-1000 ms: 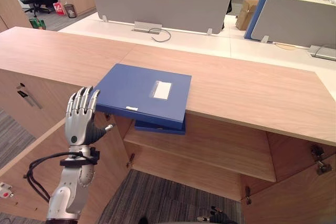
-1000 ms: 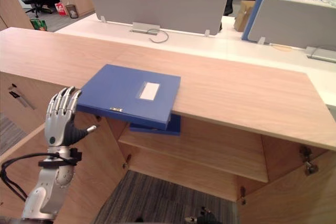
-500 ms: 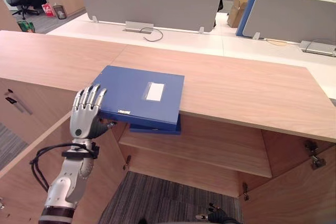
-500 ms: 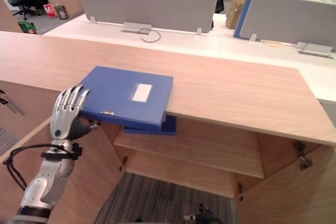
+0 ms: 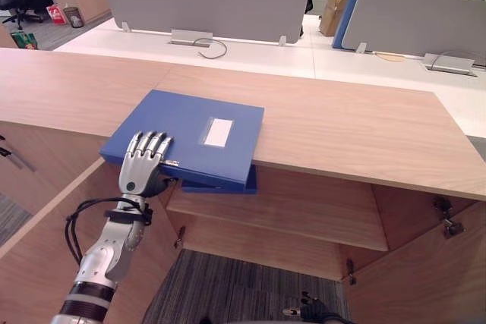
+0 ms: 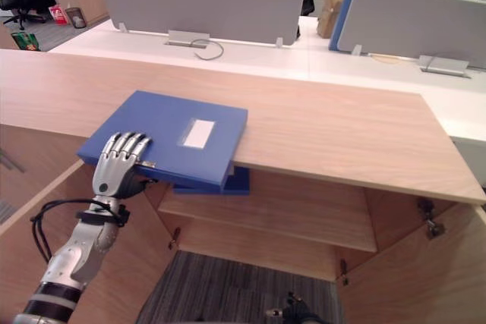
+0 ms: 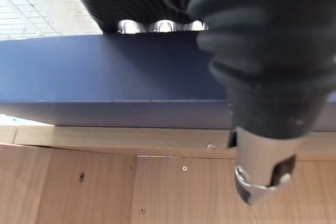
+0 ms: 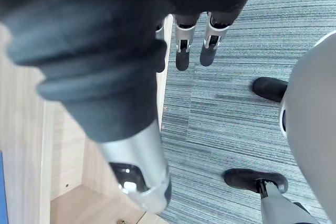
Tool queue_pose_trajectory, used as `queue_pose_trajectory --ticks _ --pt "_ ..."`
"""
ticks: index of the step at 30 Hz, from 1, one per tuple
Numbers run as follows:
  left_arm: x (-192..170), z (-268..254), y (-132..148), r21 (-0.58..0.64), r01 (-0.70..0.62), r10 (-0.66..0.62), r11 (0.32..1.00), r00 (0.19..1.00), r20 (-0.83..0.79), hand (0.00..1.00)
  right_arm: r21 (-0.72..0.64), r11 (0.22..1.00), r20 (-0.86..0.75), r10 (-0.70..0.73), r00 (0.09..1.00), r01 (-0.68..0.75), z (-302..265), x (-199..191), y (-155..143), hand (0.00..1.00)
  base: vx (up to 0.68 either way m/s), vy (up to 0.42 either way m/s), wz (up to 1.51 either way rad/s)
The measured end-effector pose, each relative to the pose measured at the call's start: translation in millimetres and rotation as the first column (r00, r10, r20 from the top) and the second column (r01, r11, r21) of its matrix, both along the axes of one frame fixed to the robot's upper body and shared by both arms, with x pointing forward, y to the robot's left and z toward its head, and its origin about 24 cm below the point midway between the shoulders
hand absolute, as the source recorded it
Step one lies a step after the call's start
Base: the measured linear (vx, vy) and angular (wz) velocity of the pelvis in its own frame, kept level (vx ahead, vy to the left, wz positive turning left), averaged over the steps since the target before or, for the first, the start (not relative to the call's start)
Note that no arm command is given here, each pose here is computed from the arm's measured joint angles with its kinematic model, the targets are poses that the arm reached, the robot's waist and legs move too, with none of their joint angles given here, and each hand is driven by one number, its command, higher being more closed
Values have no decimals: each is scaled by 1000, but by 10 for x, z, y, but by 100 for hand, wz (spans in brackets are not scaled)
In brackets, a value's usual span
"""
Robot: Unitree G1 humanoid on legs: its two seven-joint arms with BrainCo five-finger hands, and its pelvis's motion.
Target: Walk over to the cabinet, pick up the folder, carry it to the office cabinet, place the folder inside the office cabinet, then close the office cabinet door
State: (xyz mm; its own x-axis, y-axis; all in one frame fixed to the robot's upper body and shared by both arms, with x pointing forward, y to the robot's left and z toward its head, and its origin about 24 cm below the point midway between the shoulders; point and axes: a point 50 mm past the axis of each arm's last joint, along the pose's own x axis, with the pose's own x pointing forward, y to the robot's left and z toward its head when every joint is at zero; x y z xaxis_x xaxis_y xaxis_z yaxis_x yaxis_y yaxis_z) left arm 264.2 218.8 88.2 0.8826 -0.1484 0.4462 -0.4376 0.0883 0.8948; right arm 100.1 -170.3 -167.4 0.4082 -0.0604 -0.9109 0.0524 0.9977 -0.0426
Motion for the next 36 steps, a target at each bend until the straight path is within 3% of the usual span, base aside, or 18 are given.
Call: queue_pose_trajectory --ticks 14,16,19,21,23,24,25,26,29,32,36 --pt "114 131 -128 37 48 -51 998 997 64 100 -6 1000 5 2 1000 -2 7 23 -22 0 -12 8 -2" --pt "63 172 -218 9 74 -75 997 993 89 100 -6 1000 4 1 1000 -1 6 20 -22 0 0 0 0" --pt "-184 224 -505 -213 175 -152 961 981 121 100 -11 1000 -4 -8 1000 8 -1 -12 -31 0 0 0 0" --pt "-345 281 -711 -450 297 -259 843 955 145 100 -13 1000 -15 -25 1000 25 -10 -58 -45 0 0 0 0" --pt "-408 364 -760 -706 396 -382 588 904 189 100 -15 999 -25 -44 999 44 -18 -104 -70 0 -15 4 0" --pt "-409 371 -754 -766 407 -408 497 889 207 100 -16 998 -28 -59 998 59 -20 -119 -87 0 -38 7 -1" --pt "-419 344 -705 -876 389 -437 286 866 242 100 -10 995 -29 -100 995 99 -21 -137 -112 0 -38 7 -2" --pt "-435 286 -646 -932 344 -427 113 864 267 100 -1 990 -29 -138 990 138 -22 -148 -129 0 -37 7 -2" --pt "-528 107 -483 -951 248 -345 -185 890 299 100 31 959 -26 -281 959 282 -24 -179 -165 0 -13 1 0" --pt "-639 -38 -331 -912 207 -243 -353 921 303 100 75 892 25 -449 893 447 3 -196 -194 0 0 0 -5" --pt "-848 -122 -220 -856 214 -135 -471 941 310 100 150 843 247 -538 806 517 257 15 -176 0 -30 26 -33"
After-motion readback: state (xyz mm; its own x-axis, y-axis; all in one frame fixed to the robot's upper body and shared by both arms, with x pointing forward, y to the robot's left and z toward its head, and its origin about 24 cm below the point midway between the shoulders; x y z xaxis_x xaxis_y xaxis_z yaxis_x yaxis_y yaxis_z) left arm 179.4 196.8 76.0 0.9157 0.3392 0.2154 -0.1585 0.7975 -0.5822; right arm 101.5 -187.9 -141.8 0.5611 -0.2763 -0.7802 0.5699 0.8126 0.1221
